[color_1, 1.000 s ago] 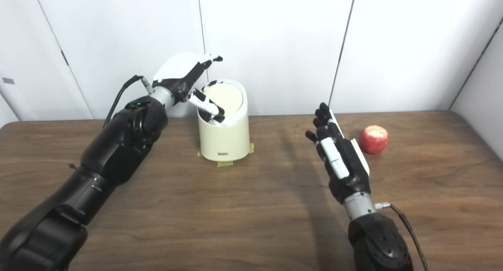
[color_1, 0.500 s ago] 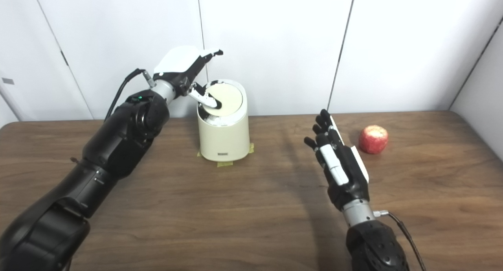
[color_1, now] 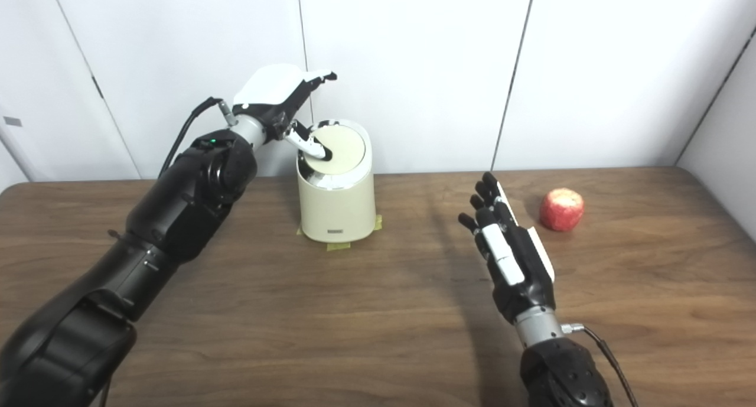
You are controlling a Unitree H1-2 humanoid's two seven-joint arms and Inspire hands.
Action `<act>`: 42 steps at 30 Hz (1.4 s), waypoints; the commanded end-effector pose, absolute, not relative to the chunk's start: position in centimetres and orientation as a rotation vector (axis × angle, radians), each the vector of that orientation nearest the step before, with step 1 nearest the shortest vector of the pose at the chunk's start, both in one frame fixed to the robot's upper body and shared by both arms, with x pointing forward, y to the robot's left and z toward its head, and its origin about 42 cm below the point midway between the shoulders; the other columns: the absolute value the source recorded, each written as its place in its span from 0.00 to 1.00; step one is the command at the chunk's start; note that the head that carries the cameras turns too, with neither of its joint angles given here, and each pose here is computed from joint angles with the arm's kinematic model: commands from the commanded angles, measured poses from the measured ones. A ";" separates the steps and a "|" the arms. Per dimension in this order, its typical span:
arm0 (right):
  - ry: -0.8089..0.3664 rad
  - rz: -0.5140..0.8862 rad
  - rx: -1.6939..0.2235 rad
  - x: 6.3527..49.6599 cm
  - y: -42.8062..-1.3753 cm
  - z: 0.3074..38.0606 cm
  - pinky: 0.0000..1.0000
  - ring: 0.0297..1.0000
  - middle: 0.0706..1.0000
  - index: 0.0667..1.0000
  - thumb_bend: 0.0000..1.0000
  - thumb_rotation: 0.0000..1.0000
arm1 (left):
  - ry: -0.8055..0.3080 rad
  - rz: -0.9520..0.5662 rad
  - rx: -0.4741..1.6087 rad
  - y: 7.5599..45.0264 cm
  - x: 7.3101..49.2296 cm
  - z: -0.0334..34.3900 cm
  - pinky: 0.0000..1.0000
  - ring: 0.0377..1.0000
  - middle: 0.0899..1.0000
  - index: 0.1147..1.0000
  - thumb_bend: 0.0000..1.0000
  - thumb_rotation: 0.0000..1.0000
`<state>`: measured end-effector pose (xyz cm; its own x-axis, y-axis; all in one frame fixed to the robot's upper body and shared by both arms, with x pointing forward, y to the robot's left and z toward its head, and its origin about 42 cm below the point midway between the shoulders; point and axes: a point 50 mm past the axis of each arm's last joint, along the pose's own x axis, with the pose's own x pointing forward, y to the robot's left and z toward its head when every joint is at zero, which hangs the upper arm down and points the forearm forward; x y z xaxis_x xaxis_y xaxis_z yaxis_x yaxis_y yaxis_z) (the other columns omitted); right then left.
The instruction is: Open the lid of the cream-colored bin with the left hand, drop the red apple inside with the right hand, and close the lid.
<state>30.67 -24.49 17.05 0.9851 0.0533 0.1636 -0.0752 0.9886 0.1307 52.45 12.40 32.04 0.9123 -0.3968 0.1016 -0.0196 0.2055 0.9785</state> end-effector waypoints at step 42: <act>-0.255 0.069 0.134 31.1 -24.2 19.8 0.87 0.97 0.99 0.99 0.74 0.71 | -0.454 -0.314 1.357 11.9 50.4 34.8 0.88 0.91 0.89 0.87 0.77 0.18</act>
<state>30.52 -24.20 17.69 0.9862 0.0407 0.1607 -0.0626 0.9891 0.1334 50.48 12.01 31.76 0.8823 -0.4692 0.0372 0.0160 0.1089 0.9939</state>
